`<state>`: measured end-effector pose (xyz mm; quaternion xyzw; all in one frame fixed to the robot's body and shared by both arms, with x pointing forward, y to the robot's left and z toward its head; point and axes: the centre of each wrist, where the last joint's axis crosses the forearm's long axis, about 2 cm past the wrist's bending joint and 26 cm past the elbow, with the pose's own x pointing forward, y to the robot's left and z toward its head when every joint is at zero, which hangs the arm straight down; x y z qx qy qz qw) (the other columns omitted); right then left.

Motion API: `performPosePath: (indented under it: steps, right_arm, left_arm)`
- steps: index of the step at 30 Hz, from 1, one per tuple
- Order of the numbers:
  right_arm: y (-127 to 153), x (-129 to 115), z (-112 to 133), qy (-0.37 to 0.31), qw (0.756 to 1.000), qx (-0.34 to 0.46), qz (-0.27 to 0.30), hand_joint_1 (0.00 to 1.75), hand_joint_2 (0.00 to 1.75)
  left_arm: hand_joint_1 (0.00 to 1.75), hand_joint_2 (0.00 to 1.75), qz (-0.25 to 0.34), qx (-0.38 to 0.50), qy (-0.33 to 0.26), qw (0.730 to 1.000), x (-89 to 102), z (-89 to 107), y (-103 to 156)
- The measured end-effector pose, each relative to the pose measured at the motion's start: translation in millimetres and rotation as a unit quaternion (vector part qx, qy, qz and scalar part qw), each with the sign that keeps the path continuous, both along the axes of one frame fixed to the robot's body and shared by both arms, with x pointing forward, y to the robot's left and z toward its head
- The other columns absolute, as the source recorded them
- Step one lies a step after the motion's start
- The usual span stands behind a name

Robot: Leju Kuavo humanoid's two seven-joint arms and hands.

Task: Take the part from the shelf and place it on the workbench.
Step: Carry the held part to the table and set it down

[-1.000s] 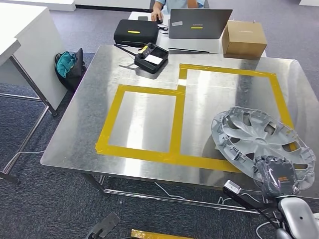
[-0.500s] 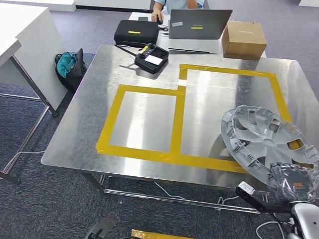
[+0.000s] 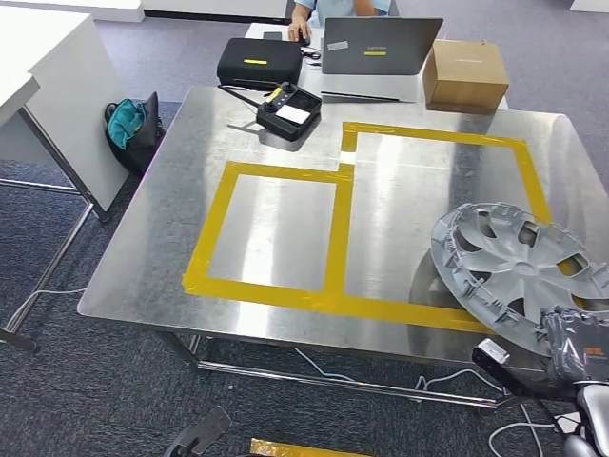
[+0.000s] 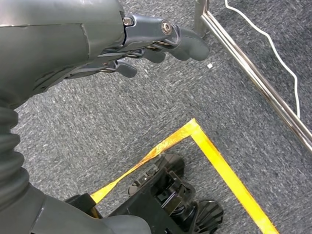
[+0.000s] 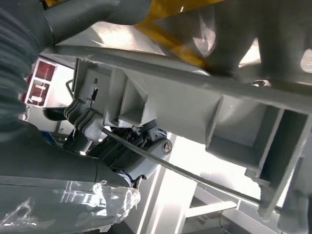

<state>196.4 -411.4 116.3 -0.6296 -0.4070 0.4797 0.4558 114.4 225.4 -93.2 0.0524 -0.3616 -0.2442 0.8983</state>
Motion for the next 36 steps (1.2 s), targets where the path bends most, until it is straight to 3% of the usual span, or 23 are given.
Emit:
performPosePath:
  steps: [27, 28, 31, 32, 33, 36]
  right_arm:
    - [10, 12, -10, -0.002, 0.999, -0.018, 0.043, 1.75, 1.75]
    - [10, 13, -11, -0.002, 0.999, -0.018, 0.044, 1.48, 1.75]
    - [11, 15, -12, -0.003, 0.999, -0.019, 0.045, 0.17, 1.75]
    - [12, 16, -13, -0.003, 0.999, -0.02, 0.045, 0.0, 1.75]
    - [12, 15, -14, -0.004, 0.999, -0.021, 0.046, 0.0, 1.75]
    - [14, 14, -18, -0.006, 0.999, -0.023, 0.049, 0.0, 1.75]
  left_arm:
    - [0.0, 1.75, -0.011, 0.008, 0.008, 1.0, 1.1, 0.1, 2]
    - [0.0, 1.75, -0.013, 0.01, 0.01, 1.0, 1.3, 0.1, 2]
    - [0.0, 1.75, -0.014, 0.015, 0.013, 1.0, 1.8, 0.1, 3]
    - [0.0, 1.75, -0.013, 0.016, 0.013, 1.0, 1.9, 0.1, 3]
    - [0.0, 1.75, -0.011, 0.016, 0.013, 1.0, 2.0, 0.1, 3]
    - [0.0, 0.44, -0.008, 0.018, 0.012, 1.0, 2.1, 0.0, 4]
